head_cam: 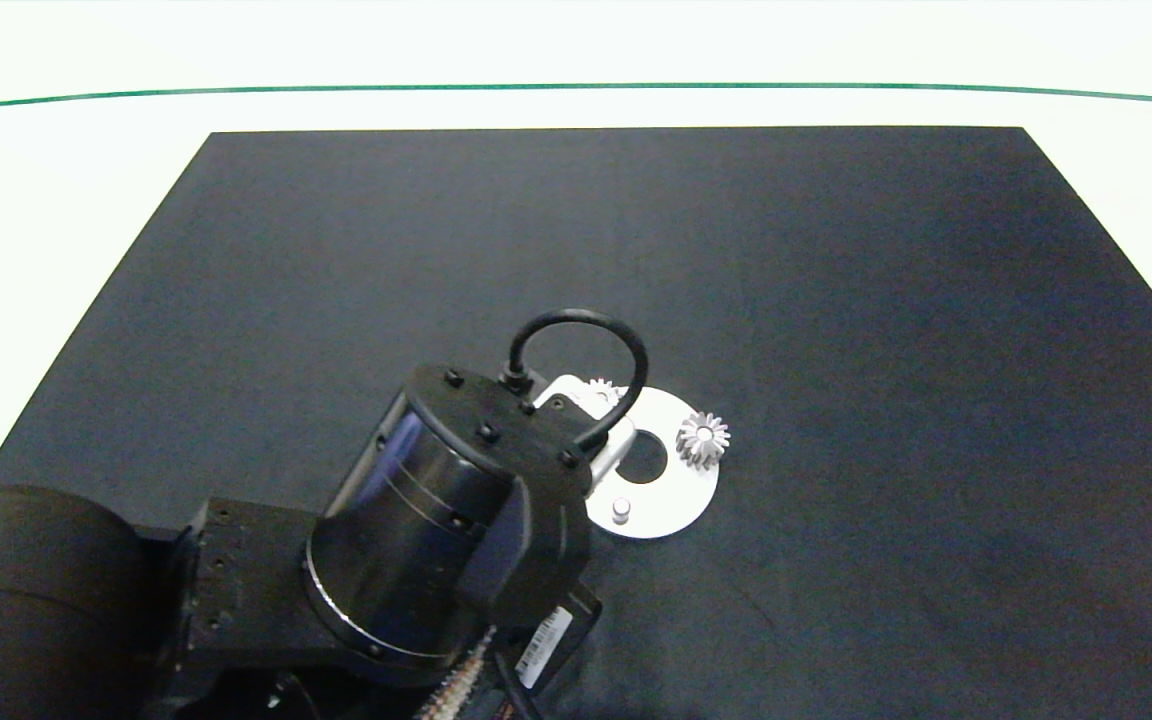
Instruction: Remove an incorrectly installed larger gear and replace it with the correct smaller gear
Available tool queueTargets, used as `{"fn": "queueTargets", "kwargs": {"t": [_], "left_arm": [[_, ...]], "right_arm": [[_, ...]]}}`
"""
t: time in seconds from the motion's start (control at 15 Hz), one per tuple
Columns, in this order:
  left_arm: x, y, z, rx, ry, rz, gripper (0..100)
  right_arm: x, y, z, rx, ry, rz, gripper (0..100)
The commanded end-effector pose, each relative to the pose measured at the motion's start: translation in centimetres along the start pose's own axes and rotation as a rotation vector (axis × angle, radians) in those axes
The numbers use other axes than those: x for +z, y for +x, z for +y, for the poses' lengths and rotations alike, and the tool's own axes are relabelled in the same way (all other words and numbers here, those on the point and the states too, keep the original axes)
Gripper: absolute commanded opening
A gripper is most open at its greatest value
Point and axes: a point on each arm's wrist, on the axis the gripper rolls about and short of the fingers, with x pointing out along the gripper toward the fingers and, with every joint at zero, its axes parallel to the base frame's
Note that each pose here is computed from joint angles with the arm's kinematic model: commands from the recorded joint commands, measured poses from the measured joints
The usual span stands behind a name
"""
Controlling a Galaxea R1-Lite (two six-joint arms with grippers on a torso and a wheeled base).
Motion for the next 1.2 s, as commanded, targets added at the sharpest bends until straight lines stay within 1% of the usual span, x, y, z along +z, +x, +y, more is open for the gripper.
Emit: {"fn": "queueTargets", "kwargs": {"t": [0.07,0.27,0.4,0.53,0.67,0.8,0.93,1.2], "left_arm": [[0.1,2.2,-2.9,-0.025,0.067,0.043,16],[0.9,3.1,-3.7,-0.029,0.07,0.041,16],[1.1,3.7,-3.8,-0.025,0.071,0.045,16],[1.3,4.4,-3.2,-0.005,0.101,0.054,16],[1.9,5.0,-2.3,0.02,0.086,0.054,16],[2.2,5.0,-1.5,0.031,0.092,0.085,16],[2.3,4.8,-1.4,0.031,0.099,0.113,16],[2.8,5.0,-1.7,0.026,0.095,0.102,16]], "right_arm": [[0.0,0.0,0.0,0.002,-0.003,0.0,100],[-0.2,-0.2,0.1,0.004,0.001,0.013,100],[-0.2,-0.2,0.1,0.005,0.001,0.011,100],[-0.2,-0.3,0.1,0.005,0.001,0.007,100],[-0.3,-0.4,0.2,0.003,0.001,0.007,100],[-0.3,-0.5,0.2,0.003,0.002,0.009,100],[-0.3,-0.5,0.2,0.004,0.002,0.01,100],[-0.3,-0.5,0.2,0.004,0.002,0.01,100]]}}
